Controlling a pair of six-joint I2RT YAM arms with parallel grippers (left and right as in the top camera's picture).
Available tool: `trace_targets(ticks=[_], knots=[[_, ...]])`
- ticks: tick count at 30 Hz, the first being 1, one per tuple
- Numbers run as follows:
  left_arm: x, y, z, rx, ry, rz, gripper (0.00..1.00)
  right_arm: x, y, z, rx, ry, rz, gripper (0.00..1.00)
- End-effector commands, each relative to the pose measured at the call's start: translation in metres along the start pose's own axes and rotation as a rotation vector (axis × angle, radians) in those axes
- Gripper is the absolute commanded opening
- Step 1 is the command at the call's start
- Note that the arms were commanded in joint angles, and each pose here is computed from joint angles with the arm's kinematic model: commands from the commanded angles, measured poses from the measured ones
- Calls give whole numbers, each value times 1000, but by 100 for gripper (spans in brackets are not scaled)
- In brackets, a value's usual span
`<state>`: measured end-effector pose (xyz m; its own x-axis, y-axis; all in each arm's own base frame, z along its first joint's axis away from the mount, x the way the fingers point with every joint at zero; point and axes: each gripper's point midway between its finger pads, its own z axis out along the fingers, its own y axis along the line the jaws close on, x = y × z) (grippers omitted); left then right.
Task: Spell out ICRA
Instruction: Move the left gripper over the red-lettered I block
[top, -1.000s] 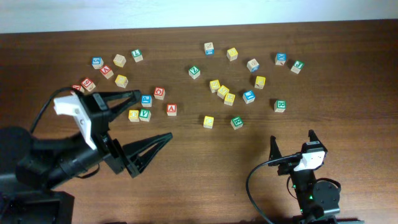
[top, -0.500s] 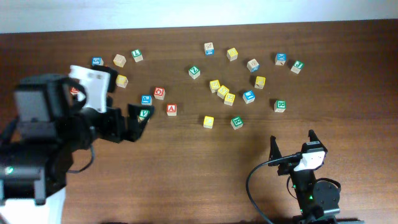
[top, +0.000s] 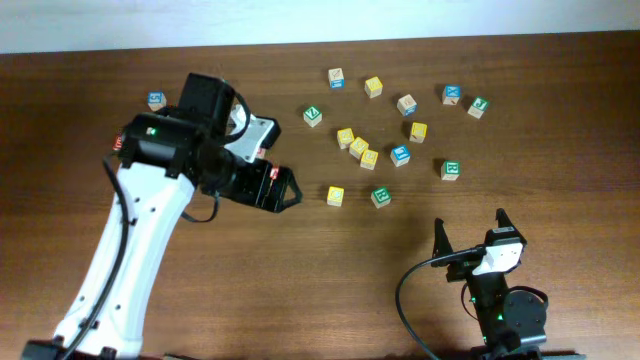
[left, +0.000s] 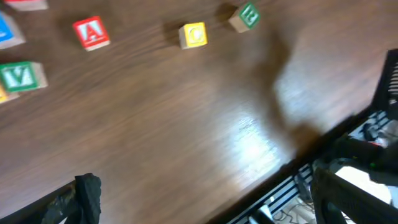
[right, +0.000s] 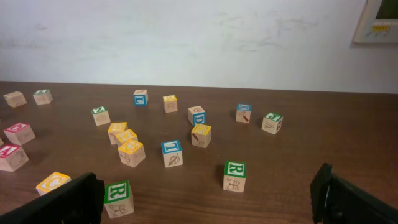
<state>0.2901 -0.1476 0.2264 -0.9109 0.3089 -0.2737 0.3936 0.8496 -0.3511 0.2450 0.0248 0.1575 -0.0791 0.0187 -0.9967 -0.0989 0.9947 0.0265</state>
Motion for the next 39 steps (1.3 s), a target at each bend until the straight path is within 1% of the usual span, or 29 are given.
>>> trace_targets(ticks=[1,4,5,10,11,12,13,15,20,22,24,25,28,30,31,33,34,35,36,38,39], knots=[[-7,-1,11,26,16,-10,99,3,0,0,0,5,7,98],[-7,6,20,10,44,-20,99,3,0,0,0,5,8,98],[-6,13,25,-21,61,-26,99,3,0,0,0,5,7,98],[-3,64,33,-278,124,-30,99,3,0,0,0,5,8,98],[-3,79,32,-354,134,-44,99,3,0,0,0,5,8,98],[-4,87,31,-383,125,-91,99,3,0,0,0,5,8,98],[-5,92,32,-396,113,-139,99,3,0,0,0,5,8,98],[-14,98,33,-399,76,-163,99,3,0,0,0,5,8,98],[-40,103,33,-400,-29,-147,99,3,0,0,0,5,8,98],[-50,110,30,-405,-80,-169,99,3,0,0,0,5,8,98],[-52,123,25,-412,-117,-284,99,3,0,0,0,5,8,98],[-47,137,21,-422,-124,-352,99,3,0,0,0,5,8,98],[-41,156,19,-435,-125,-402,99,3,0,0,0,5,8,98],[-33,176,18,-447,-124,-466,99,3,0,0,0,5,8,98],[-25,190,18,-460,-121,-551,99,3,0,0,0,5,7,98],[-13,204,21,-456,-121,-670,99,3,0,0,0,5,8,98],[-9,204,25,-425,-110,-709,99,3,0,0,0,5,8,98],[-9,199,29,-381,-106,-713,99,3,0,0,0,5,8,98],[-10,198,29,-374,-107,-712,99,3,0,0,0,5,8,98],[-9,207,25,-428,-123,-739,99,3,0,0,0,5,8,98],[-3,219,19,-518,-145,-824,99,3,0,0,0,5,8,98]])
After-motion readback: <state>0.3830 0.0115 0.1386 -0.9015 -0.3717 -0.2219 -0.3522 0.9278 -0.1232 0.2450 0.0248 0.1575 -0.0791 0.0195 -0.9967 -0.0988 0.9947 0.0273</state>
